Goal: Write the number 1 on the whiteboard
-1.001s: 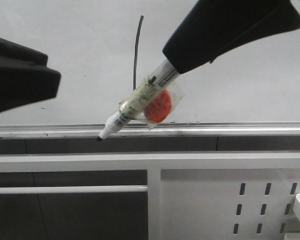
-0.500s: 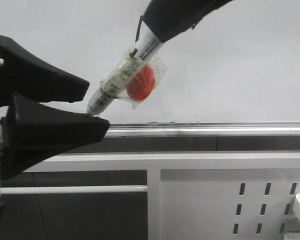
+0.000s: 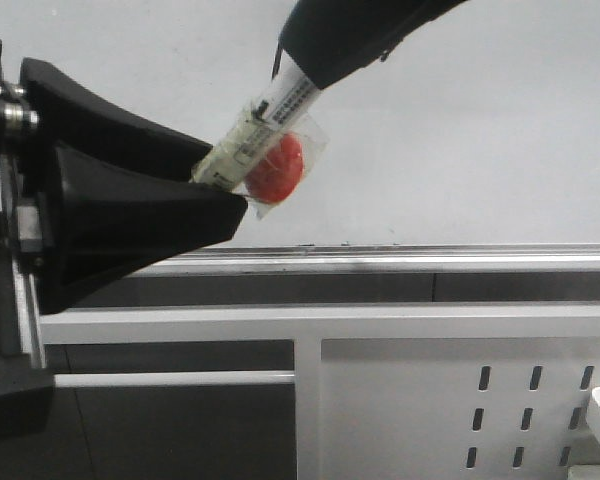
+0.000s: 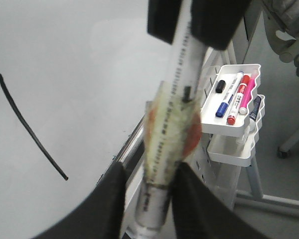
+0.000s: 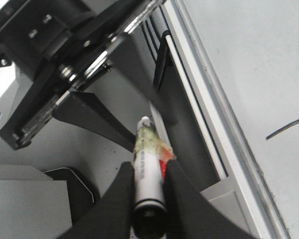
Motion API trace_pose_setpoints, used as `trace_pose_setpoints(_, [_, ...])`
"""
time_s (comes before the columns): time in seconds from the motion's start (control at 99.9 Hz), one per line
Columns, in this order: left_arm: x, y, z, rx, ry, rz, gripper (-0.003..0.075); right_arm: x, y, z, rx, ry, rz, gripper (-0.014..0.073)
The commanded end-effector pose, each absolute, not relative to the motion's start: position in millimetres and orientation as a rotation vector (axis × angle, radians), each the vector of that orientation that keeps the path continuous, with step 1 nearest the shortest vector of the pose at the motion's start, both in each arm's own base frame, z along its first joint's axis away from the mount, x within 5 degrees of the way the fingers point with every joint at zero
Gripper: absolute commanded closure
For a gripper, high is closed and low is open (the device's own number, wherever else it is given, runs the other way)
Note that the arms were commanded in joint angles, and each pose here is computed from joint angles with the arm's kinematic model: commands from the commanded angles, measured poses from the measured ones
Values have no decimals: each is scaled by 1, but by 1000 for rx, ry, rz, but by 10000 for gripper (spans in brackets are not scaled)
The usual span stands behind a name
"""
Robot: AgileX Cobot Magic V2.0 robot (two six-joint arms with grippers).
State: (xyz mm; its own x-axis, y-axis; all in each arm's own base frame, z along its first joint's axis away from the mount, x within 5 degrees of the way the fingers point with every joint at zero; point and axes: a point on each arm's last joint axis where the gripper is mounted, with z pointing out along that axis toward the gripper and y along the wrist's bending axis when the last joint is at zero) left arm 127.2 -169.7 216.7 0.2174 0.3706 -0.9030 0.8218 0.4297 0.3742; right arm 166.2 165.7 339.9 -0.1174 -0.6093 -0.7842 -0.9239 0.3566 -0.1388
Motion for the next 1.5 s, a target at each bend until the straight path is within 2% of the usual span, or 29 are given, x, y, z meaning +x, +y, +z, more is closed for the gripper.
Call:
trace_pose_setpoints(0.0, [129,-175,237,1089,1264,-472,738,167,167,355,-1293,1775,510,664])
trace_pose_setpoints(0.681, [128,-175,235,1109,1273,-466,740,167,167,356,-1273,1776,531,652])
trace_pose_setpoints(0.771, [129,-175,234,1110,1278,-466,740,167,167,356,-1275,1777,531,549])
trace_pose_setpoints(0.941, [129,-174,233,1103,1298,-470,740,168,167,358,-1247,1762,520,181])
trace_pose_setpoints(1.001, [128,-173,231,1103,1313,-469,740,167,164,365,-1213,1728,505,137])
trace_pose_setpoints(1.131, [130,-167,224,1024,1396,-476,740,153,150,383,-1177,1647,473,185])
trace_pose_setpoints(1.261, [137,-155,222,787,1487,-496,740,131,126,403,-1127,1583,444,260])
trace_pose_setpoints(1.311, [137,-151,223,720,1478,-499,740,123,117,408,-1115,1567,425,348])
trace_pose_setpoints(1.381, [139,-145,225,636,1459,-498,740,114,106,412,-1110,1561,399,616])
trace_pose_setpoints(1.391, [139,-144,225,625,1456,-497,740,113,105,412,-1105,1559,395,676])
trace_pose_setpoints(1.491, [143,-136,225,492,1487,-482,740,107,95,414,-1061,1587,390,656])
